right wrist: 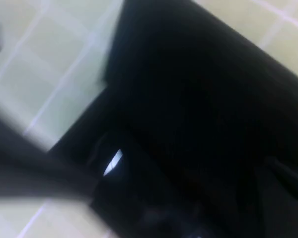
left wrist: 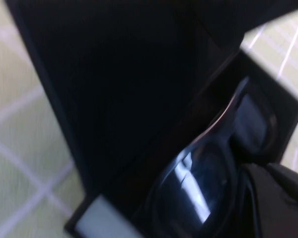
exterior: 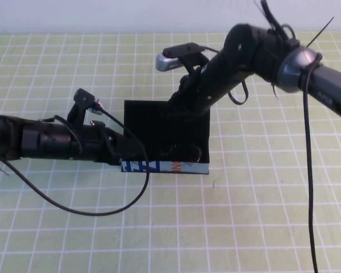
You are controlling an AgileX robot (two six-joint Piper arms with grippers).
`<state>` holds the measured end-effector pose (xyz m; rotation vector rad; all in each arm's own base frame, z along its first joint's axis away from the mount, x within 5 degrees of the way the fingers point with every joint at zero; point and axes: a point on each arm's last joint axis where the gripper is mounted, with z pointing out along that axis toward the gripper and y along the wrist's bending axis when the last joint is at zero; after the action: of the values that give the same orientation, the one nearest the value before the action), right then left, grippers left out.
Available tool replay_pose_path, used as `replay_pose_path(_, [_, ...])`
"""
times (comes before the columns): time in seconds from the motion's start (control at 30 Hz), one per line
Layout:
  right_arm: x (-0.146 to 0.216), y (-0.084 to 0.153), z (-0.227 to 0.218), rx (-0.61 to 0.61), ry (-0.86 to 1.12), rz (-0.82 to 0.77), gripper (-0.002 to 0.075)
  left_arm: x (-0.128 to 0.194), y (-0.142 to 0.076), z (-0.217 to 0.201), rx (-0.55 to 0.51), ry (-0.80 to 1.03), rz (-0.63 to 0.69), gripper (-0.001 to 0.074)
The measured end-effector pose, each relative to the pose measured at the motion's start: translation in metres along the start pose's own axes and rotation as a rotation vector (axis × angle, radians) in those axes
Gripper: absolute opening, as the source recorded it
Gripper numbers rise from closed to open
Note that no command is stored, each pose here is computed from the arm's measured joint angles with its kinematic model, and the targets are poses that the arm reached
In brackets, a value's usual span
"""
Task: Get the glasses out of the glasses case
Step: Pick up the glasses from the glasses case
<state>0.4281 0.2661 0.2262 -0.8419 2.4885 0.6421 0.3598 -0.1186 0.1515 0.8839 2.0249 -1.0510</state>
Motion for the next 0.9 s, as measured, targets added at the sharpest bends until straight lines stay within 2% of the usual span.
replay_pose_path(0.1, [-0.003, 0.01, -0.015, -0.058, 0.06, -0.118, -0.0011, -0.01, -0.006, -0.006, -0.004, -0.019, 0.027, -0.0004])
replay_pose_path(0.23, [0.003, 0.025, -0.019, -0.13, 0.151, -0.355, -0.001, -0.013, -0.009, -0.009, -0.005, -0.025, 0.035, -0.0004])
replay_pose_path(0.37, [0.009, 0.042, -0.011, -0.084, 0.232, -0.558, 0.0029, -0.011, -0.007, -0.009, -0.019, 0.004, 0.028, -0.0004])
replay_pose_path(0.43, [0.012, 0.051, -0.007, -0.063, 0.267, -0.657, 0.0083, -0.009, -0.007, -0.009, -0.02, 0.018, 0.017, -0.0004])
replay_pose_path(0.53, [0.013, 0.059, -0.004, -0.067, 0.279, -0.741, 0.0195, -0.007, -0.001, -0.016, -0.037, 0.025, -0.017, -0.0004])
replay_pose_path(0.63, [0.013, 0.057, -0.004, -0.053, 0.29, -0.793, 0.0265, -0.005, 0.008, -0.028, -0.068, 0.012, -0.059, -0.0004])
replay_pose_path(0.9, [0.01, 0.055, -0.003, -0.031, 0.26, -0.88, 0.0296, 0.0, 0.03, -0.056, -0.143, -0.033, -0.182, -0.0004])
